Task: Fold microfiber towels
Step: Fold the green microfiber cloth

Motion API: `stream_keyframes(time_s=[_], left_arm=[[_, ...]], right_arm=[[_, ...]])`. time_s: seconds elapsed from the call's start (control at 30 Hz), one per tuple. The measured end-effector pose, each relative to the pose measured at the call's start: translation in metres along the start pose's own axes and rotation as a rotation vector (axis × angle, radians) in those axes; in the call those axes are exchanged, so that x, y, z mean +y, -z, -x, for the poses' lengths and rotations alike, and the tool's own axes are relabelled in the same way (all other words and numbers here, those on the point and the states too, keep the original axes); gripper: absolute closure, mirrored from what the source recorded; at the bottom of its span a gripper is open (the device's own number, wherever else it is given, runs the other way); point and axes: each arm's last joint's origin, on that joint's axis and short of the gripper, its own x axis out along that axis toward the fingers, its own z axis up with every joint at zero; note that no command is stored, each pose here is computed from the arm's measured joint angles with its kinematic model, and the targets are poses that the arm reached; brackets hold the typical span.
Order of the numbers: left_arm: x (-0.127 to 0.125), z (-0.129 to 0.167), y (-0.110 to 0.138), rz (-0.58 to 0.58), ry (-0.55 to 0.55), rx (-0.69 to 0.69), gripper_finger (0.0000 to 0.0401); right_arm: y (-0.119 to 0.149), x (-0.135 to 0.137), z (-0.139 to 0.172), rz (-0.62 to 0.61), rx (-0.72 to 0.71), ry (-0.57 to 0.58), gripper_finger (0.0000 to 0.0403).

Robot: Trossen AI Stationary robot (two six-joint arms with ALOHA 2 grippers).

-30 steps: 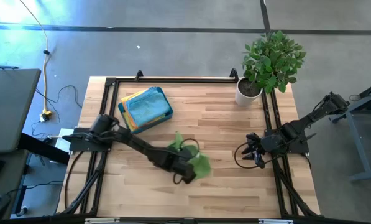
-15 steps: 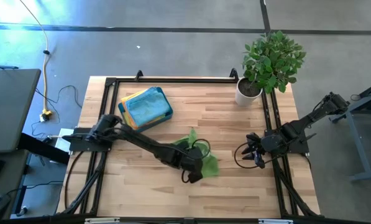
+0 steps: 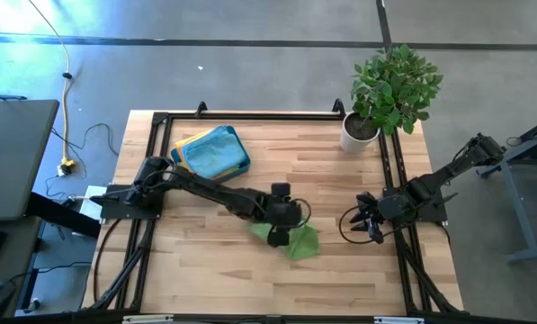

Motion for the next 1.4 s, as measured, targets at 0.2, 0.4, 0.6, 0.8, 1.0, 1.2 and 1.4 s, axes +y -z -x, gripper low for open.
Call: stream_keyframes(time_s=[0.2,0.4,0.6,0.8,1.0,1.2,1.4], left_arm=[[0.028,-0.020,0.002,-0.060,0.098,-0.001,0.0224],[0.034,-0.036,0.006,-0.065,0.181,-0.003,0.0224],[0.033,-0.049,0.008,-0.030,0.237,-0.014,0.0233],[0.032,-0.049,0.006,-0.005,0.206,-0.023,0.0316],[0.033,-0.047,0.005,0.027,0.212,-0.026,0.0392],[0.030,-0.031,0.001,0.107,0.226,-0.021,0.0398],[0.024,-0.002,-0.011,0.156,0.239,0.044,0.0399]], right_arm=[[0.000,0.000,0.000,0.000,-0.001,-0.001,0.0269],[0.000,0.000,0.000,0.000,0.000,0.000,0.0269],[0.000,0.000,0.000,0.000,0.000,0.000,0.0269],[0.000,0.000,0.000,0.000,0.000,0.000,0.0269],[0.000,0.000,0.000,0.000,0.000,0.000,0.0269],[0.000,0.000,0.000,0.000,-0.001,-0.001,0.0269],[0.000,0.000,0.000,0.035,0.001,0.002,0.0269]])
